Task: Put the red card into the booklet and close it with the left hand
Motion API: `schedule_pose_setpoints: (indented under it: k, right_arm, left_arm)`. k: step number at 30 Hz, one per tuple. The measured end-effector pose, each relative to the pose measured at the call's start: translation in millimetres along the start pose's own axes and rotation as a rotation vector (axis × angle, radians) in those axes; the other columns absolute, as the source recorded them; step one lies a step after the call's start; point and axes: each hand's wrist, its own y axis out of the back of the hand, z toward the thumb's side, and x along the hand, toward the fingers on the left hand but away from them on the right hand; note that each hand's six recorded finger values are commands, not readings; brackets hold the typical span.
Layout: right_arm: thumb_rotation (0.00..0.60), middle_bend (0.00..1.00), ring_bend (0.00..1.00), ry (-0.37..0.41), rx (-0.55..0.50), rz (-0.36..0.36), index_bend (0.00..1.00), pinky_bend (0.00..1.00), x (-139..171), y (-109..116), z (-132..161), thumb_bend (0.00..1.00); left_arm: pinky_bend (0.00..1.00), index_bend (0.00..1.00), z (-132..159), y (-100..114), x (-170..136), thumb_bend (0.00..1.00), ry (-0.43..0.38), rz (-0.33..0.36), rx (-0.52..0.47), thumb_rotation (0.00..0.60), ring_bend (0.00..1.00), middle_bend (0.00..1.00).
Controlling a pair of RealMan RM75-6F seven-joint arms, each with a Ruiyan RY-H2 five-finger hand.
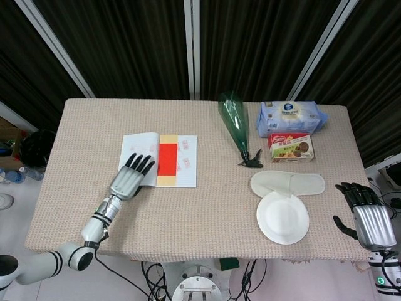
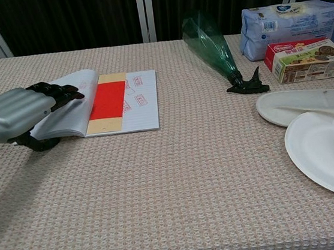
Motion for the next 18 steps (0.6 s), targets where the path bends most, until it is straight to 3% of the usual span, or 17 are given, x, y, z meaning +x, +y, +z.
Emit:
schedule_pose_setpoints:
  k: [10,18]
  right_arm:
    - [0.6,0.17,0.14,-0.006,-0.002,-0.005,0.21,0.2,3.7,1.0,-2.0,0.21]
    - [0.6,0.17,0.14,-0.002,-0.003,-0.009,0.21,0.2,4.3,1.8,-1.6,0.21]
  left_arm:
    - [0.05,0.05,-5.1,4.5,8.3,0.26,0.021,0.076,0.007,0.6,0.0,0.0]
    - [0.05,0.05,-13.6,22.3,6.3,0.27,0.037,0.253,0.04,0.6,0.0,0.0]
